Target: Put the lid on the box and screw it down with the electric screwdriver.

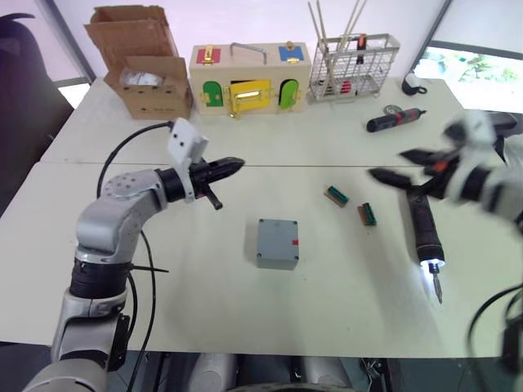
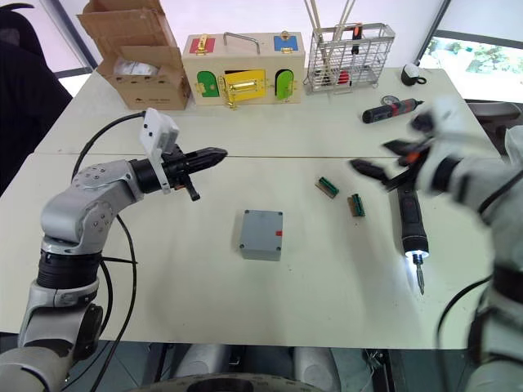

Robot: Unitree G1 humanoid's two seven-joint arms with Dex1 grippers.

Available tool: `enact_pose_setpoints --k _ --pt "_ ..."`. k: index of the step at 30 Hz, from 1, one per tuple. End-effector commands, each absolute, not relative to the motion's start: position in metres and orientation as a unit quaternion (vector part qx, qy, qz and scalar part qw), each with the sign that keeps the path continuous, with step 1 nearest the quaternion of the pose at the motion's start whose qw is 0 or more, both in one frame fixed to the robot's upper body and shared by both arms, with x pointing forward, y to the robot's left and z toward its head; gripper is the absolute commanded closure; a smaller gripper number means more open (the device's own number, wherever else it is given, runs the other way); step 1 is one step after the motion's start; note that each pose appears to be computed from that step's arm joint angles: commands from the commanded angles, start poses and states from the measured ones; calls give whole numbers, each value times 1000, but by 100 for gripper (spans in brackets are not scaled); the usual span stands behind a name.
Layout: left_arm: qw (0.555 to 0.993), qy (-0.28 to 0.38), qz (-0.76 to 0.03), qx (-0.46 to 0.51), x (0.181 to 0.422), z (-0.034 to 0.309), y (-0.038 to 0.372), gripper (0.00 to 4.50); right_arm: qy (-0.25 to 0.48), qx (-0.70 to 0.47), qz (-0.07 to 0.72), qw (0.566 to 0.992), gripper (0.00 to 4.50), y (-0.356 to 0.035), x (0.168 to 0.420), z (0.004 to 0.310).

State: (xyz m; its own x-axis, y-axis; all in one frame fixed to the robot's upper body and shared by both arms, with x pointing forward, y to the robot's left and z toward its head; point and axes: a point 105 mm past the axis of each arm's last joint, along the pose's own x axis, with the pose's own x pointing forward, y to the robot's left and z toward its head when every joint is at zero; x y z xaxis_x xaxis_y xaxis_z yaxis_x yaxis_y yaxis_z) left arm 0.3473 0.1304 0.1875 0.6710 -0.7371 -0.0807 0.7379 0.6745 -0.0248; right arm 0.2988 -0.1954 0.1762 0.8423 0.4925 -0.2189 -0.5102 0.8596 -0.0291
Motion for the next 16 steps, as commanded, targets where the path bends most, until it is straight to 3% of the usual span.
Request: enact_pose_setpoints --k 1,3,7,11,16 --pt "917 71 -393 -21 332 173 144 450 29 -72 216 973 1 -201 281 190" --pt "892 124 -430 -55 299 149 142 450 40 -3 249 968 1 -191 258 173" --pt "867 191 -457 -46 261 116 147 450 61 38 267 961 1 -186 239 160" --pt "860 225 -457 -41 243 97 158 450 163 53 325 930 1 -175 211 125" --pt "860 219 -458 -57 241 98 157 450 181 55 333 924 1 -174 209 114"
